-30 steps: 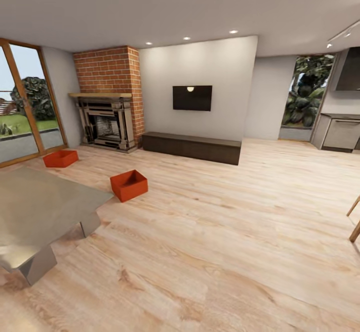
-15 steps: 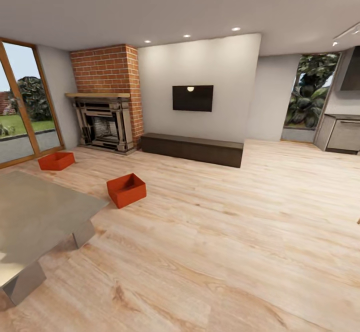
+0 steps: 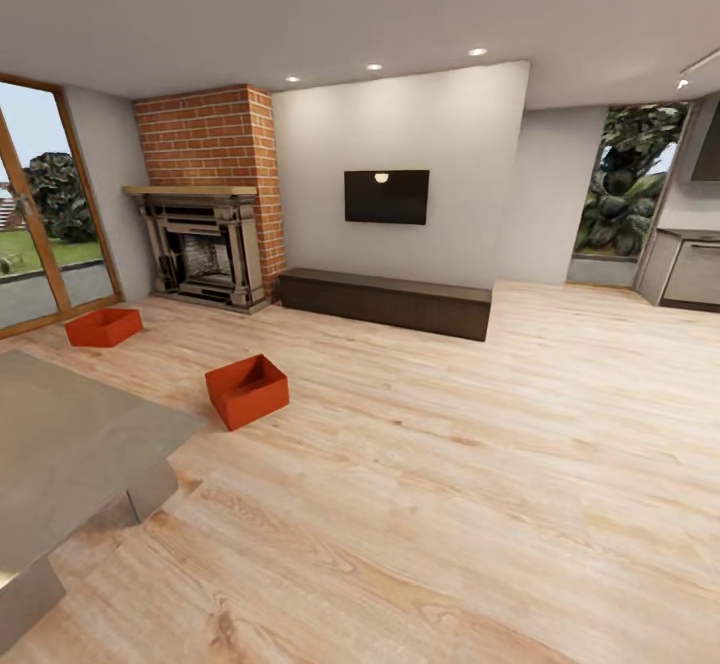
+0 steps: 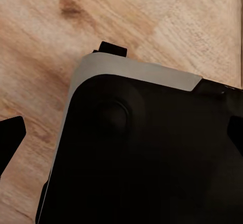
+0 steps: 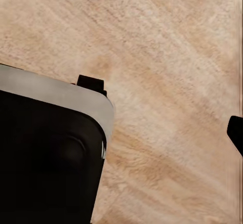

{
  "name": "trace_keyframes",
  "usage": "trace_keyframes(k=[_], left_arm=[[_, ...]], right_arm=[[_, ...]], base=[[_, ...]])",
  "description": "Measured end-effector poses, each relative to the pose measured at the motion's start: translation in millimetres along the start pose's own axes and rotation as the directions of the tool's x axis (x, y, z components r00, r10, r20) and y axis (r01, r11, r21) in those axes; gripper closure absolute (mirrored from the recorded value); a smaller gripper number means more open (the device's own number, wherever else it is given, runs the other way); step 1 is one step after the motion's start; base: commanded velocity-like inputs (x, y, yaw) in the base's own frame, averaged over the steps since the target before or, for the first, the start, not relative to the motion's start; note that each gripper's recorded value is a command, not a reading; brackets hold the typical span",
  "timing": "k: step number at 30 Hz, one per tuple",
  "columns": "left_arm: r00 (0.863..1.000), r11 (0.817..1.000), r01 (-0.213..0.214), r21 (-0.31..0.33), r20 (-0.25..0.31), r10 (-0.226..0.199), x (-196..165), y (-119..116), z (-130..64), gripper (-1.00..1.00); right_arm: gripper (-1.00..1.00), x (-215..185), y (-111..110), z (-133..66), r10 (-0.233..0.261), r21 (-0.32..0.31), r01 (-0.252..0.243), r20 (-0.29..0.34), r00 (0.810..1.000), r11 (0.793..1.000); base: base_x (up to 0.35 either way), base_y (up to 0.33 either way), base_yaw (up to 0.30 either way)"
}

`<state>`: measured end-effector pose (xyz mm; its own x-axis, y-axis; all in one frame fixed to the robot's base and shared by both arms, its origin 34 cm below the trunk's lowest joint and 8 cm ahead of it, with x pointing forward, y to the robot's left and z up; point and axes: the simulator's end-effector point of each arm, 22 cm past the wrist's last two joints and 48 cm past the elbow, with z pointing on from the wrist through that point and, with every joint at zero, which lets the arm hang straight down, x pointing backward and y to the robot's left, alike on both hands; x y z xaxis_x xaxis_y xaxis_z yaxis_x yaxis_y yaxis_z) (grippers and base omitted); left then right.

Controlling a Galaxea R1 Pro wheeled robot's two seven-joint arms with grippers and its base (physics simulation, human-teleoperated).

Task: Move the two storage containers from the living room to the garage. In the garage, place one container on the floor and stack the other container on top of it (either order is fine).

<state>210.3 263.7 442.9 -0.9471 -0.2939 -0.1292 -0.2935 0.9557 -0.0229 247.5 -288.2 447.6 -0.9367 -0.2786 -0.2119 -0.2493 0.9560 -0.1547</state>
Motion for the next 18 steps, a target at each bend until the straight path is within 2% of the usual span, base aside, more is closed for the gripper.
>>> trace_keyframes(k=[18], left_arm=[[1.0, 1.0, 0.0, -0.001, 0.002, 0.0, -1.1, 0.9, 0.0, -1.0]], right_arm=[[-1.0, -0.8, 3.6, -0.2, 0.032, -0.001, -0.032, -0.001, 0.999, 0.999]], base=[[0.325, 0.0, 0.0]])
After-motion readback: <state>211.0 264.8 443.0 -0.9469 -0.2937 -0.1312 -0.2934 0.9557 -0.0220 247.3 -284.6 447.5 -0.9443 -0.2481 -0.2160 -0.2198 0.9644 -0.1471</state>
